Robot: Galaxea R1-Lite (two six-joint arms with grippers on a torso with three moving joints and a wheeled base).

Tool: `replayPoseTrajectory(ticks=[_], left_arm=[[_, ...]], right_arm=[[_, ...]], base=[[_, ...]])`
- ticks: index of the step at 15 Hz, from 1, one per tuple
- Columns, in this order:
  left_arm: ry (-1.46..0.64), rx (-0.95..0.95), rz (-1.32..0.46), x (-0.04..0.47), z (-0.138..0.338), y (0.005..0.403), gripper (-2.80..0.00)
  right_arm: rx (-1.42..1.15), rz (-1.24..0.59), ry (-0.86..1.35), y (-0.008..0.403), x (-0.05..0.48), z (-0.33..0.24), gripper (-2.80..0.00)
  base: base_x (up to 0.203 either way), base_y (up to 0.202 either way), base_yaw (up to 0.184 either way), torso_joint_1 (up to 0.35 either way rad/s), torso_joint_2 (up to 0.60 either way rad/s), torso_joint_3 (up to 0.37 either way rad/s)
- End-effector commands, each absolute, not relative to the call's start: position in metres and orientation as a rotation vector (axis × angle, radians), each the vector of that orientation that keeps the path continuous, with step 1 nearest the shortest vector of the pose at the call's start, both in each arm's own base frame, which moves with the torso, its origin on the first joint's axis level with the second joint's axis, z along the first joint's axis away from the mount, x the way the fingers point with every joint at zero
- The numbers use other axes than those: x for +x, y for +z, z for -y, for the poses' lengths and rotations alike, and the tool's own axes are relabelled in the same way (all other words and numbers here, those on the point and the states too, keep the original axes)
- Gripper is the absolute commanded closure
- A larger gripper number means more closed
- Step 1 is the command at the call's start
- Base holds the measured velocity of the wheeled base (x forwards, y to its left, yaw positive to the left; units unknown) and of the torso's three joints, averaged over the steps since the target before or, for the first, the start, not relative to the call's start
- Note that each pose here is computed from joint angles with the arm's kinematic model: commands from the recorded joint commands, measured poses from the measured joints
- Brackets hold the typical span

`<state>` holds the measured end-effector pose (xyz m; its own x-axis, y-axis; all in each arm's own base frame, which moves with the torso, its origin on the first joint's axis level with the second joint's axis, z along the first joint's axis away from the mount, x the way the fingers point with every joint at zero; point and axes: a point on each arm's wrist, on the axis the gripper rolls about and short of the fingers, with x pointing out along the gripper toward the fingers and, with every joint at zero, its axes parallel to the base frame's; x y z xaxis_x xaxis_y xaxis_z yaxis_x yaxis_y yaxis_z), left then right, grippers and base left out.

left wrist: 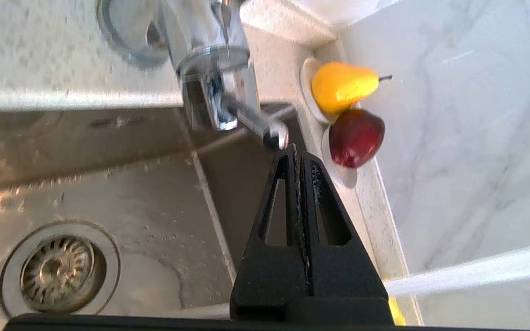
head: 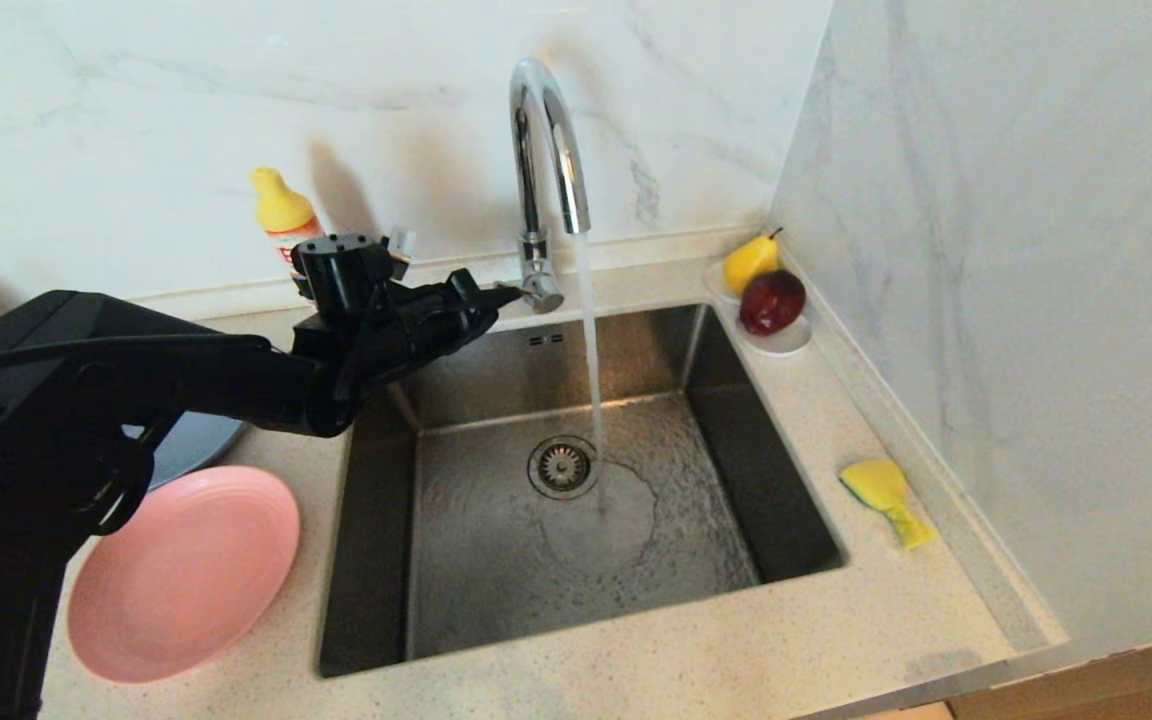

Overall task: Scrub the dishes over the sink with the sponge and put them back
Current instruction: Turn off the faucet

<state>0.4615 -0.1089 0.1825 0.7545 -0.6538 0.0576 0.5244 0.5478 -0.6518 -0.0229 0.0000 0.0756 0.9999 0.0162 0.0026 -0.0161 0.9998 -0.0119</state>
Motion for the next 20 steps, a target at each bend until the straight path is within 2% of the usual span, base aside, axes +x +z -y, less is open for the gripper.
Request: replayPoseTrajectory(ticks=[1,17,20], left_arm=[[-0.701,-0.712,-0.176,0.468,0.109,0.186,0.00],[-0.579,-0.742,-0.124,0.490,0.092,0.192,0.00],[-0.587,-0.741,-0.110,0.477,0.091,0.207,0.00]], right_arm=[[-0.012,0.003,0.017,0.076,-0.023,0.000,0.00],[-0.012,0.003,0.017,0.076,-0.023,0.000,0.00],[-0.012,0.003,0.017,0.076,-0.023,0.000,0.00]], base=[[0.000,0.000,0.000,0.000,0.00,0.000],[0.000,0.000,0.000,0.000,0.00,0.000],[0.000,0.000,0.000,0.000,0.00,0.000]])
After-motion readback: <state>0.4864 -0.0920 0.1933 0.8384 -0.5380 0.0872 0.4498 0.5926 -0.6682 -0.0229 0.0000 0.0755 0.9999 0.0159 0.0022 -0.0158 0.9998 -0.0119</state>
